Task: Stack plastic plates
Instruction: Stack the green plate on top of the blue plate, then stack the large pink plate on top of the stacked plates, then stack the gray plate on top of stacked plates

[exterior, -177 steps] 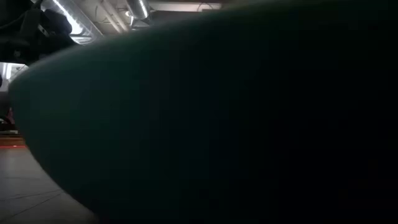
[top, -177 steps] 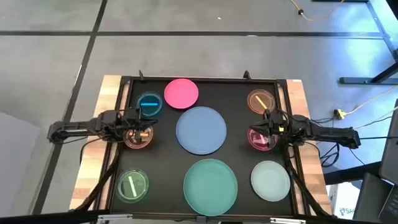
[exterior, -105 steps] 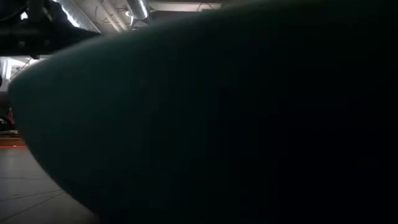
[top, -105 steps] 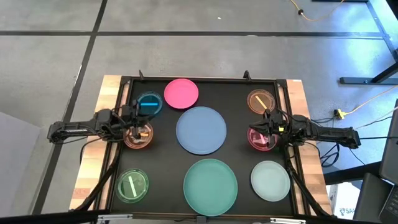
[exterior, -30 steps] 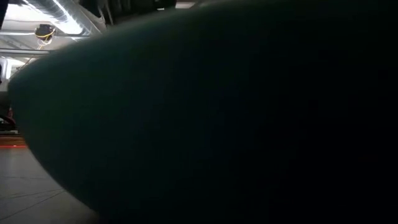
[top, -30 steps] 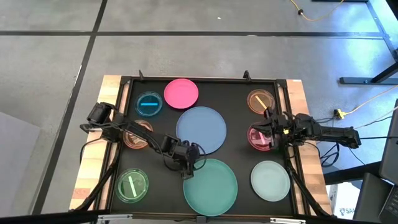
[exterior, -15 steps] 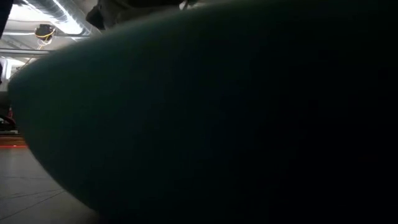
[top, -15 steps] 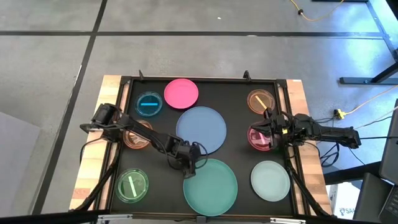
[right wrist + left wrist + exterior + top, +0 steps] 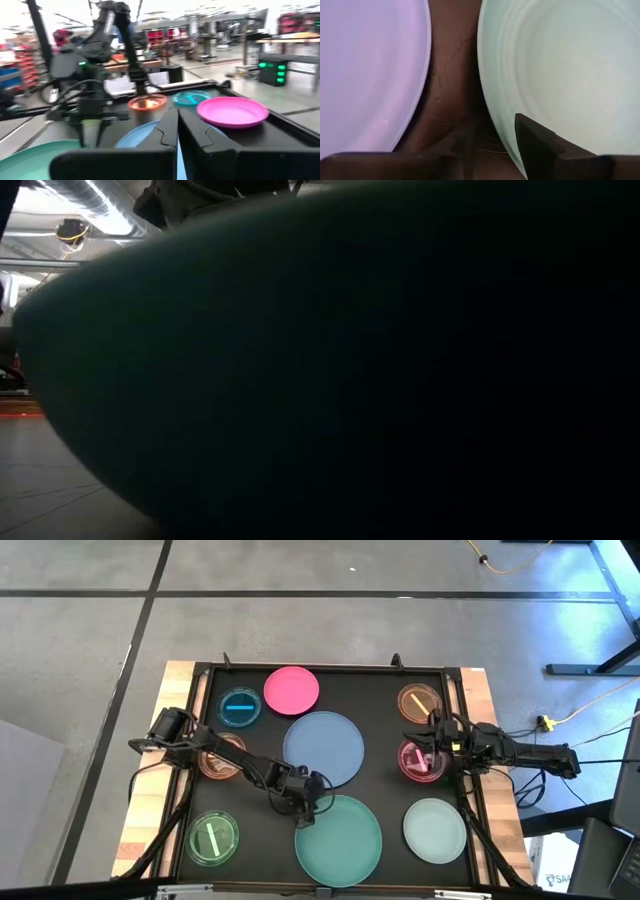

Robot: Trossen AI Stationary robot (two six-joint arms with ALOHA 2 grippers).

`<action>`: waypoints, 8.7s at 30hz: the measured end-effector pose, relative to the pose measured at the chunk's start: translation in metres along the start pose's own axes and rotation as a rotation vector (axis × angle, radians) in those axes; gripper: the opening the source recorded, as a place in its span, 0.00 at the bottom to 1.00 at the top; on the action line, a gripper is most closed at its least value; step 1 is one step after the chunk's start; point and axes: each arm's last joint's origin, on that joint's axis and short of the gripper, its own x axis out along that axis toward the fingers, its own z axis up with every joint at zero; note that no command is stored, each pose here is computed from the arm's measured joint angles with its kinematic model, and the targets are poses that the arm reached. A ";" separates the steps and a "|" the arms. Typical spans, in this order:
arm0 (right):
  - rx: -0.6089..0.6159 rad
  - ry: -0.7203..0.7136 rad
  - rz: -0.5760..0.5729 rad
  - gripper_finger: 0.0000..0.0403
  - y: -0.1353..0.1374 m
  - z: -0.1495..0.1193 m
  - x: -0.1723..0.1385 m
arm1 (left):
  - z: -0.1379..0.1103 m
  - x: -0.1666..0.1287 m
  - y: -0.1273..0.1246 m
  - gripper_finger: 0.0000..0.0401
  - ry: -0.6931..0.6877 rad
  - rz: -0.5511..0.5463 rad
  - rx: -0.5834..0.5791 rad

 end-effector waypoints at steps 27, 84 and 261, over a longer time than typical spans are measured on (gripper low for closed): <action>0.081 0.000 -0.029 0.02 -0.001 0.000 0.000 | 0.059 -0.039 -0.004 0.02 -0.117 0.059 0.129; 0.197 0.043 -0.170 0.02 -0.005 -0.007 -0.001 | 0.077 -0.069 0.178 0.26 0.020 0.497 -0.054; 0.016 0.062 -0.043 0.34 0.004 0.022 0.038 | -0.006 -0.035 0.003 0.28 -0.530 0.104 0.562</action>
